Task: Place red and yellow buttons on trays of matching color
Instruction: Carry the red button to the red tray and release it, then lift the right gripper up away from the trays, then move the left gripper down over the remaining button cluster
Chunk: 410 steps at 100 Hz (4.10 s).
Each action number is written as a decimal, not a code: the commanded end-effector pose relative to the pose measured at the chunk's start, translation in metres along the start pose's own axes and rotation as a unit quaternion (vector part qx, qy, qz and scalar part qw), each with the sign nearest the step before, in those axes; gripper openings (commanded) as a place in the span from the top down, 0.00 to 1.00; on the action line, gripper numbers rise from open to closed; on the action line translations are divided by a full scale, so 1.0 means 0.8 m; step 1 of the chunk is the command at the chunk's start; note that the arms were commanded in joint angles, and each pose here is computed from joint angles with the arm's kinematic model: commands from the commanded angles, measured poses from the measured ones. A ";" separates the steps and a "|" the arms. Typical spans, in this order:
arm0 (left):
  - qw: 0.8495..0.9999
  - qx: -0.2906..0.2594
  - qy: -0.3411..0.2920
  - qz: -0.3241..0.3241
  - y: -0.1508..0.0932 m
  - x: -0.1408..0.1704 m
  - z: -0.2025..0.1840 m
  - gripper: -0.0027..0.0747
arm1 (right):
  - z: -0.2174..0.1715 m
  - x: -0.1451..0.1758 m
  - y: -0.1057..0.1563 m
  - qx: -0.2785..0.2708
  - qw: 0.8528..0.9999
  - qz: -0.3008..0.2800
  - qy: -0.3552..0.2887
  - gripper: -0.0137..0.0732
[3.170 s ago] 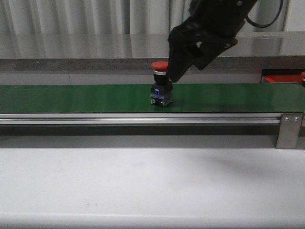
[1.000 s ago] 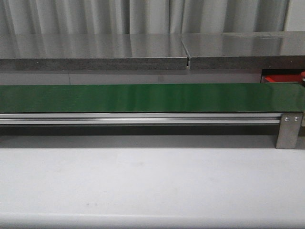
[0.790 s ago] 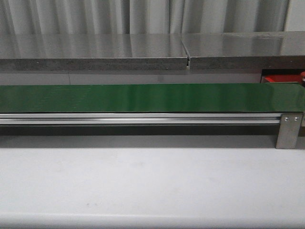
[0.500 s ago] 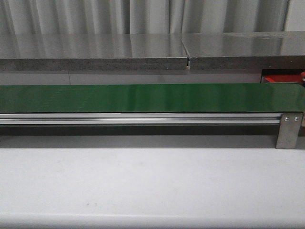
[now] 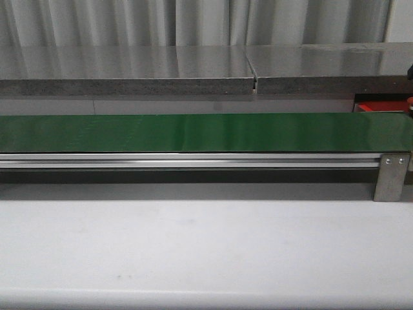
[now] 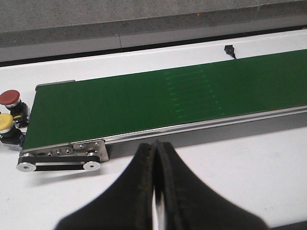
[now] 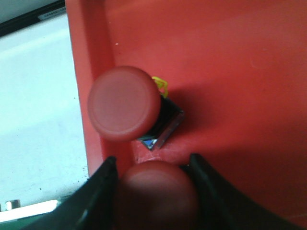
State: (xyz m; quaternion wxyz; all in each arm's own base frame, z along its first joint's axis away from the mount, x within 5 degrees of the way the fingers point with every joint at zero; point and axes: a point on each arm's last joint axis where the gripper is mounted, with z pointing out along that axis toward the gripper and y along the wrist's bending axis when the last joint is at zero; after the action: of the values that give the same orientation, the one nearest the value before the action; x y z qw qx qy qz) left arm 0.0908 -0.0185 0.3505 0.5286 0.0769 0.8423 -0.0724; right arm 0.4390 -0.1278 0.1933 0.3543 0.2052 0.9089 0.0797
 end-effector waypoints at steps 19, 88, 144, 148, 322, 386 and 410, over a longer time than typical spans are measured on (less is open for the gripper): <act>0.999 0.000 -0.046 -0.008 -0.001 -0.016 -0.005 0.99 | -0.036 -0.031 0.013 -0.009 0.998 -0.002 -0.059 0.19; 0.999 0.000 -0.046 -0.008 -0.001 -0.016 -0.005 0.99 | -0.170 -0.022 0.042 0.017 0.984 -0.127 -0.125 0.22; 0.999 0.000 -0.046 -0.008 -0.001 -0.016 -0.005 0.99 | -0.269 0.062 0.116 -0.043 0.961 -0.223 -0.159 0.98; 0.999 0.000 -0.046 -0.008 -0.001 -0.016 -0.005 0.99 | -0.278 0.070 0.118 -0.048 0.959 -0.227 -0.163 0.98; 0.991 -0.089 -0.012 -0.096 0.064 -0.100 0.066 0.98 | -0.440 0.248 0.065 -0.088 0.910 -0.239 -0.328 0.98; 0.956 -0.170 0.074 -0.229 0.192 -0.124 0.165 0.30 | -0.440 0.248 0.065 -0.088 0.910 -0.239 -0.328 0.98; 0.929 -0.180 0.141 -0.291 0.255 -0.109 0.217 0.30 | -0.440 0.248 0.065 -0.088 0.910 -0.239 -0.328 0.98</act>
State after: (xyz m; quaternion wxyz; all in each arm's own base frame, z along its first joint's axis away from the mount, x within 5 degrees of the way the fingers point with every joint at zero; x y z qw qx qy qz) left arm 0.3125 0.1301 0.3335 0.3430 -0.2351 0.9081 -0.0493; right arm 0.0854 0.0061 0.3320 0.6227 -0.0417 0.7813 0.0080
